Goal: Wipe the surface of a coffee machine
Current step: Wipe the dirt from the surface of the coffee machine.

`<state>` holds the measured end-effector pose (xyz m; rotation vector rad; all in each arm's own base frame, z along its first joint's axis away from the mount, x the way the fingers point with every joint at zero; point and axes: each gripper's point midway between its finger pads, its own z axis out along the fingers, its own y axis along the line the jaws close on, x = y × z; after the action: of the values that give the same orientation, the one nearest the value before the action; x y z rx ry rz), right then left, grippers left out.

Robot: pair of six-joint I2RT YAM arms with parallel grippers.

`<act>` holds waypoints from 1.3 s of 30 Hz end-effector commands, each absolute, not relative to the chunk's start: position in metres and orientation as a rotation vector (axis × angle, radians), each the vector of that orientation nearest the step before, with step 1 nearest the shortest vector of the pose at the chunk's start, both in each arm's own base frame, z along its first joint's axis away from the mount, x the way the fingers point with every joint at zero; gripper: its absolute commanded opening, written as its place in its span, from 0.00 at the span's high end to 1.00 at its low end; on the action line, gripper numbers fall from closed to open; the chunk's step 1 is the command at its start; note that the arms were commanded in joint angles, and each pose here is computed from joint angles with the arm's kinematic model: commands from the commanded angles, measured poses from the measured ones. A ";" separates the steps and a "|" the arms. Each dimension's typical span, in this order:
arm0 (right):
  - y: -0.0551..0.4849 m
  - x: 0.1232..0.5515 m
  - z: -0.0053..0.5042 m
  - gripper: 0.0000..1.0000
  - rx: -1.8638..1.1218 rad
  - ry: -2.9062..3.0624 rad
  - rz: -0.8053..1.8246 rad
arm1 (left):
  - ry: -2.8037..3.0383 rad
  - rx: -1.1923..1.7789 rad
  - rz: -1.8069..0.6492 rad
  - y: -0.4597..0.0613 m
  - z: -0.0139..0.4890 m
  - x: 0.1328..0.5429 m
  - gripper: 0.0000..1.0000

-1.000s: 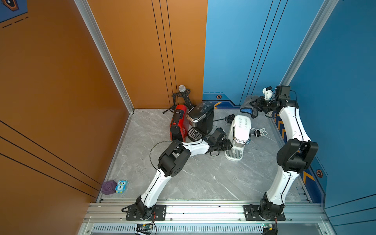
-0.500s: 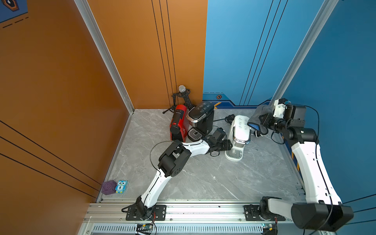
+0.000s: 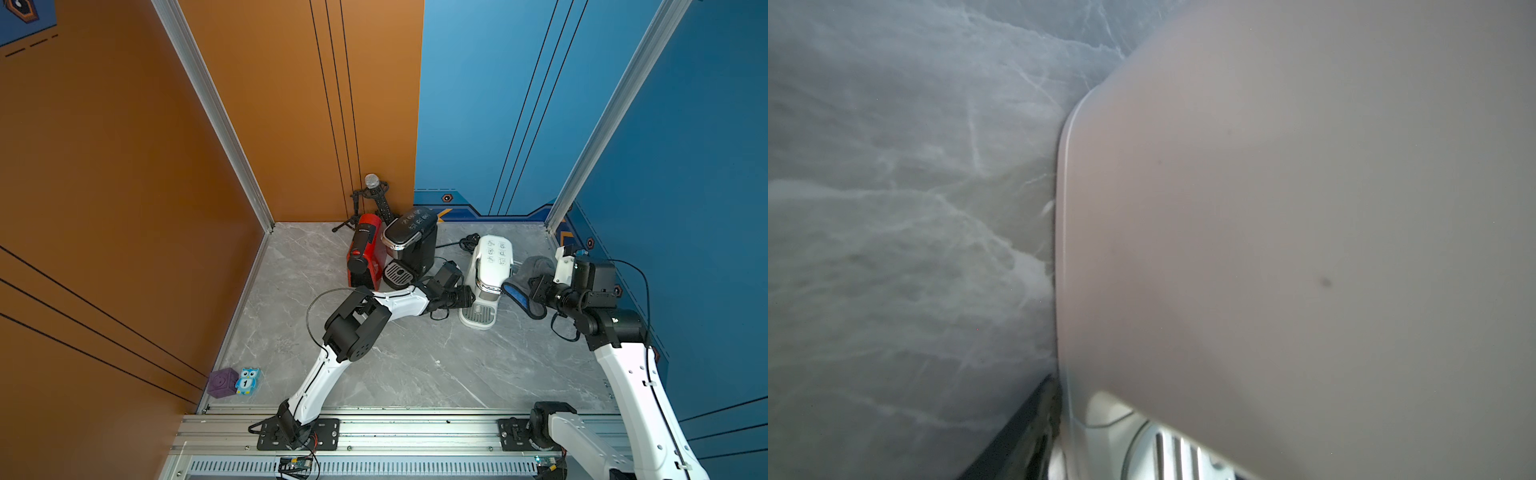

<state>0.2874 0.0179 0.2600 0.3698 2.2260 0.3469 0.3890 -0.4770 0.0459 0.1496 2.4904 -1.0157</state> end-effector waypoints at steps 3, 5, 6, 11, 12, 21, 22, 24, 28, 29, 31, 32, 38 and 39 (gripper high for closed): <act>0.024 0.272 0.207 0.98 0.443 2.327 0.396 | 2.633 0.127 -0.846 -0.449 -0.017 0.374 0.36; 0.031 0.271 0.190 0.99 0.472 2.337 0.459 | 2.627 0.127 -0.843 -0.447 -0.016 0.374 0.36; 0.038 0.273 0.182 0.99 0.482 2.328 0.521 | 2.626 0.128 -0.847 -0.447 -0.015 0.374 0.37; 0.076 0.291 0.167 0.99 0.468 2.204 0.849 | 2.633 0.157 -0.877 -0.452 -0.015 0.369 0.36; 0.081 0.295 0.165 0.99 0.465 2.180 0.888 | 2.635 0.158 -0.876 -0.451 -0.015 0.369 0.37; 0.090 0.315 0.151 1.00 0.479 1.983 1.010 | 2.647 0.161 -0.873 -0.448 -0.018 0.362 0.36; 0.092 0.317 0.151 1.00 0.469 1.960 1.033 | 2.647 0.162 -0.873 -0.448 -0.017 0.362 0.36; 0.095 0.324 0.151 1.00 0.450 1.906 1.073 | 2.647 0.162 -0.867 -0.447 -0.017 0.361 0.36; 0.098 0.337 0.149 1.00 0.412 1.833 1.094 | 2.644 0.163 -0.867 -0.446 -0.015 0.359 0.36; 0.100 0.340 0.146 1.00 0.397 1.826 1.099 | 2.645 0.166 -0.865 -0.445 -0.015 0.359 0.37; 0.101 0.346 0.145 1.00 0.371 1.798 1.105 | 2.648 0.166 -0.861 -0.444 -0.015 0.357 0.37; 0.100 0.350 0.142 1.00 0.374 1.789 1.100 | 2.651 0.165 -0.858 -0.443 -0.017 0.357 0.36; 0.083 0.370 0.125 1.00 0.436 1.760 0.986 | 2.667 0.163 -0.837 -0.437 -0.021 0.351 0.36; 0.079 0.373 0.124 1.00 0.445 1.756 0.966 | 2.669 0.164 -0.838 -0.437 -0.022 0.351 0.37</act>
<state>0.3532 0.0966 0.0956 0.4560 1.9130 1.0547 0.3849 -0.4707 0.0455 0.1661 2.4271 -1.0380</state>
